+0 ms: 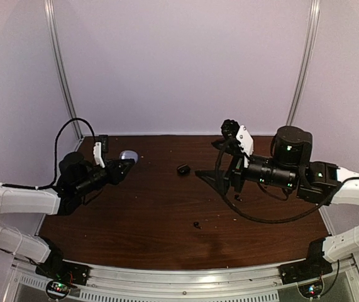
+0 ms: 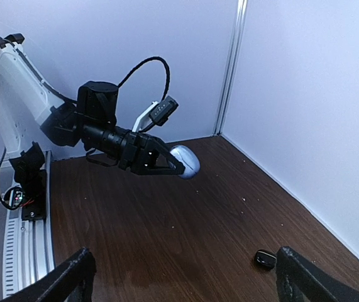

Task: Insert the wireless bluetooth earbuds into the charging case
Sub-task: Place the charging case with the earbuds at the center of the board.

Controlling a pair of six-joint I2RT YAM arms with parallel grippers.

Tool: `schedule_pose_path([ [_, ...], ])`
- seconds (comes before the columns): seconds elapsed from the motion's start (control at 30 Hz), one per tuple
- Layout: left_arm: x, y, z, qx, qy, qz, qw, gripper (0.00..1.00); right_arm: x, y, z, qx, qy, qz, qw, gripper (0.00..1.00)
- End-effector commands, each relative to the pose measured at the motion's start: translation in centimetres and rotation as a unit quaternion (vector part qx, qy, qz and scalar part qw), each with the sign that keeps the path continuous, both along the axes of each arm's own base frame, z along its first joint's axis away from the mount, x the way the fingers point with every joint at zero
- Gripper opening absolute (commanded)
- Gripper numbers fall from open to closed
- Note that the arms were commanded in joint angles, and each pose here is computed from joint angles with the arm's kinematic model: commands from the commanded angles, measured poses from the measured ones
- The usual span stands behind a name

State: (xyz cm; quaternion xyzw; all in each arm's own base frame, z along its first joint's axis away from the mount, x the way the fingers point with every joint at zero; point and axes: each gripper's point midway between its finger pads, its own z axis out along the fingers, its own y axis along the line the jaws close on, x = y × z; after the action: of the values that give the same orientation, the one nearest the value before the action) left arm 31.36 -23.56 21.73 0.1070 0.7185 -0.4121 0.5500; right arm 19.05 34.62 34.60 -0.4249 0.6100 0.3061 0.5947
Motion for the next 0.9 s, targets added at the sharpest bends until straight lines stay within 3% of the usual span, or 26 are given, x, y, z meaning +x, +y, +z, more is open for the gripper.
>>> schedule_pose_path([
  [0.0, 3.2, 0.9, -3.6, 0.040, 0.073, 0.019, 0.996, 0.00, 1.7, -2.2, 1.8, 0.061, 0.012, -0.065, 0.996, 1.00],
  [0.23, 6.9, -0.5, -10.3, 0.078, 0.181, -0.001, 0.980, 0.00, 2.8, -2.9, -0.3, 0.045, 0.045, -0.093, 0.994, 1.00],
  [0.5, 9.4, -1.6, -14.6, 0.068, 0.244, -0.021, 0.967, 0.00, 3.8, -3.7, -2.0, 0.061, 0.094, -0.117, 0.987, 1.00],
  [0.87, 10.7, -1.3, -18.3, 0.093, 0.310, 0.005, 0.946, 0.07, 8.1, -5.5, -4.6, 0.051, 0.142, -0.255, 0.955, 1.00],
])
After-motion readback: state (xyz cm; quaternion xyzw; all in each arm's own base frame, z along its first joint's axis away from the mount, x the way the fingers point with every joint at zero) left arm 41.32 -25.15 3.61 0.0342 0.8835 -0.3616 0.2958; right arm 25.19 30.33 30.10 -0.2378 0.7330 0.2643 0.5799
